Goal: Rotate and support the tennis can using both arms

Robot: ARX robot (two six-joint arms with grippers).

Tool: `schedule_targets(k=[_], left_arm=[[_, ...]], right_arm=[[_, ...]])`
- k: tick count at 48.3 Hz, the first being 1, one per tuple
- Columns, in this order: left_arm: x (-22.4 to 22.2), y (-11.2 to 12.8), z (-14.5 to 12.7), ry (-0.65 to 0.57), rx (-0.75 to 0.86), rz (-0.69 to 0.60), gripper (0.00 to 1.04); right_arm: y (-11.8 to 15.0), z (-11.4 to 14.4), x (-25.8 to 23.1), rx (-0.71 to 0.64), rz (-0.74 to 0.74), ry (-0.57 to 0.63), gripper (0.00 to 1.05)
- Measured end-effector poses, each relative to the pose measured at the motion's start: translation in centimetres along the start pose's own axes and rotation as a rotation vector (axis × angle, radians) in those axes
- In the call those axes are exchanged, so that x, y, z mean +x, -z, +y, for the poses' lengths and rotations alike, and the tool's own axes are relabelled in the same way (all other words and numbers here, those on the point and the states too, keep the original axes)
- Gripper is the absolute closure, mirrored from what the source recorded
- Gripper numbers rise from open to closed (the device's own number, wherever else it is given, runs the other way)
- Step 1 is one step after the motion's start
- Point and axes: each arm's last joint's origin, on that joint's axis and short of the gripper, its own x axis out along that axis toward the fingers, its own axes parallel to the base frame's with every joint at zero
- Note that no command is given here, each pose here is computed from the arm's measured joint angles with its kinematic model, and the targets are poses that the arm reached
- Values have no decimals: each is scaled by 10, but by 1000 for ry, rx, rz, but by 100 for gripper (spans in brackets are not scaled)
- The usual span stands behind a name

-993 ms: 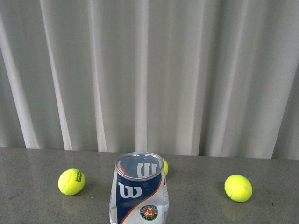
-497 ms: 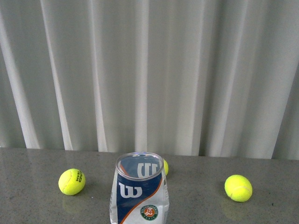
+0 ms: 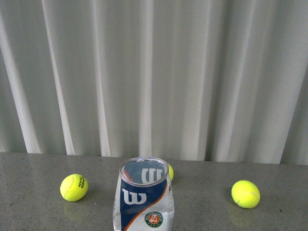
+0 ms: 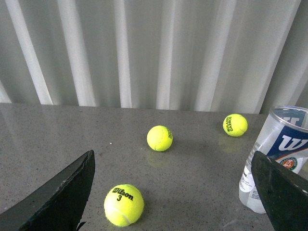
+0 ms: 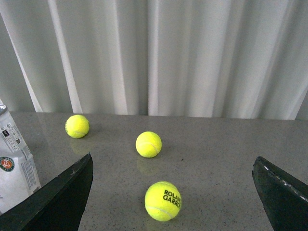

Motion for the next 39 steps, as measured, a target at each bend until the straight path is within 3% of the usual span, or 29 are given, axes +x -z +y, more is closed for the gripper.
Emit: schedule_targets(k=[39], left_arm=[[0,0,0,0,0,0,7]], right_arm=[[0,0,0,0,0,0,7]])
